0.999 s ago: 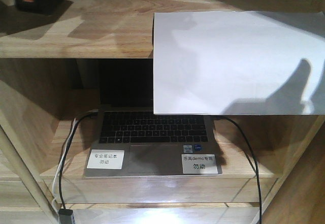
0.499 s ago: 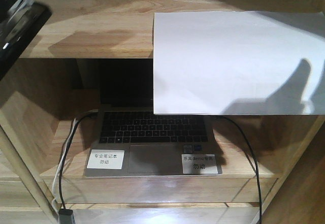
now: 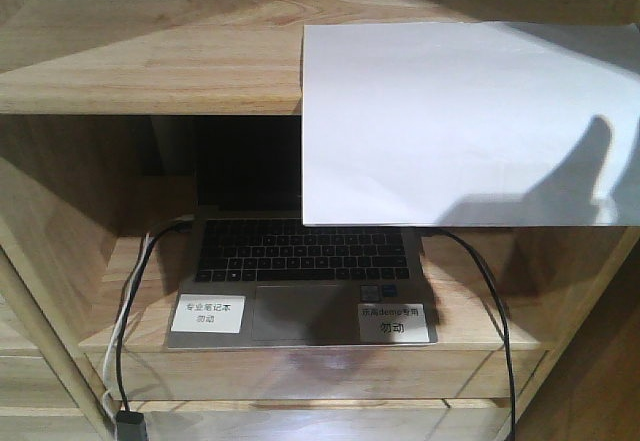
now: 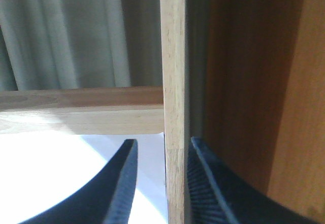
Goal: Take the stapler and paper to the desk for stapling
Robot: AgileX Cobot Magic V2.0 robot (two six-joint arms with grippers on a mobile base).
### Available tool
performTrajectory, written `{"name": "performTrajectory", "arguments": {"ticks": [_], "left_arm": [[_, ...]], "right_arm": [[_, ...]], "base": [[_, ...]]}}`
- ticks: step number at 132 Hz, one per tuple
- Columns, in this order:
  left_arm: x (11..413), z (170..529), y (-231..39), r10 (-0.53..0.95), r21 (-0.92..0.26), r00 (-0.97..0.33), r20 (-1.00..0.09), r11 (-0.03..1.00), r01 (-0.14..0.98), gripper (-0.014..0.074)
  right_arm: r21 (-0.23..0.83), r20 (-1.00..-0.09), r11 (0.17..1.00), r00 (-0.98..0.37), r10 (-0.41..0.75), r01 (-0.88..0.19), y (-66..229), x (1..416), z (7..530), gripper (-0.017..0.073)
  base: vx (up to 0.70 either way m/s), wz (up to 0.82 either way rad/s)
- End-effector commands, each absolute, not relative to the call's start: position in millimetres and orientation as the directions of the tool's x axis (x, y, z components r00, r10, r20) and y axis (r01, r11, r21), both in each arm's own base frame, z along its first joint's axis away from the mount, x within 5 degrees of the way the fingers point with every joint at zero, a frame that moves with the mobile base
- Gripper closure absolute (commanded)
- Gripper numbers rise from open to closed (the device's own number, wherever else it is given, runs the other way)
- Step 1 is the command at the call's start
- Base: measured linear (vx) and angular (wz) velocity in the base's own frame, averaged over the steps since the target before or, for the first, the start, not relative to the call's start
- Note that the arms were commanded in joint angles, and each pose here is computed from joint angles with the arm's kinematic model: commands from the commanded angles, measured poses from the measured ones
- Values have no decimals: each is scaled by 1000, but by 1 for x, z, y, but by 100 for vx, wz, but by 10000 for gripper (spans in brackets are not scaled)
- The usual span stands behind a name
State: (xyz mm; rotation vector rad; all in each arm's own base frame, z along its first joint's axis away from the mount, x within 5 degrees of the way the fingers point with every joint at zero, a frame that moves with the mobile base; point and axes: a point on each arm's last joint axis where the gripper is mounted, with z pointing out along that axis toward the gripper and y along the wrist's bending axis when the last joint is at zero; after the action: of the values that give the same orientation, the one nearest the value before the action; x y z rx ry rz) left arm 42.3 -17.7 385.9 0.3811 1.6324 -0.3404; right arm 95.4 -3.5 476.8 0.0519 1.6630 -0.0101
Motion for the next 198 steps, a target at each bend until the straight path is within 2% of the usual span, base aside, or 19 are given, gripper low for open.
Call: {"name": "performTrajectory", "arguments": {"ticks": [1, 45, 198], "left_arm": [[31, 393, -13, -31, -6, 48, -998, 889, 458, 600], [10, 354, -1, -34, -13, 38, -999, 890, 457, 600], [6, 353, 1, -38, -13, 45, -998, 890, 456, 600]], "right_arm": [[14, -1000, 999, -8, 14, 39, -4, 96, 489, 327], [14, -1000, 999, -9, 14, 39, -4, 96, 489, 327], [14, -1000, 999, -8, 14, 39, -4, 96, 489, 327]], "base": [[0, 0], [0, 0], [0, 0]]}}
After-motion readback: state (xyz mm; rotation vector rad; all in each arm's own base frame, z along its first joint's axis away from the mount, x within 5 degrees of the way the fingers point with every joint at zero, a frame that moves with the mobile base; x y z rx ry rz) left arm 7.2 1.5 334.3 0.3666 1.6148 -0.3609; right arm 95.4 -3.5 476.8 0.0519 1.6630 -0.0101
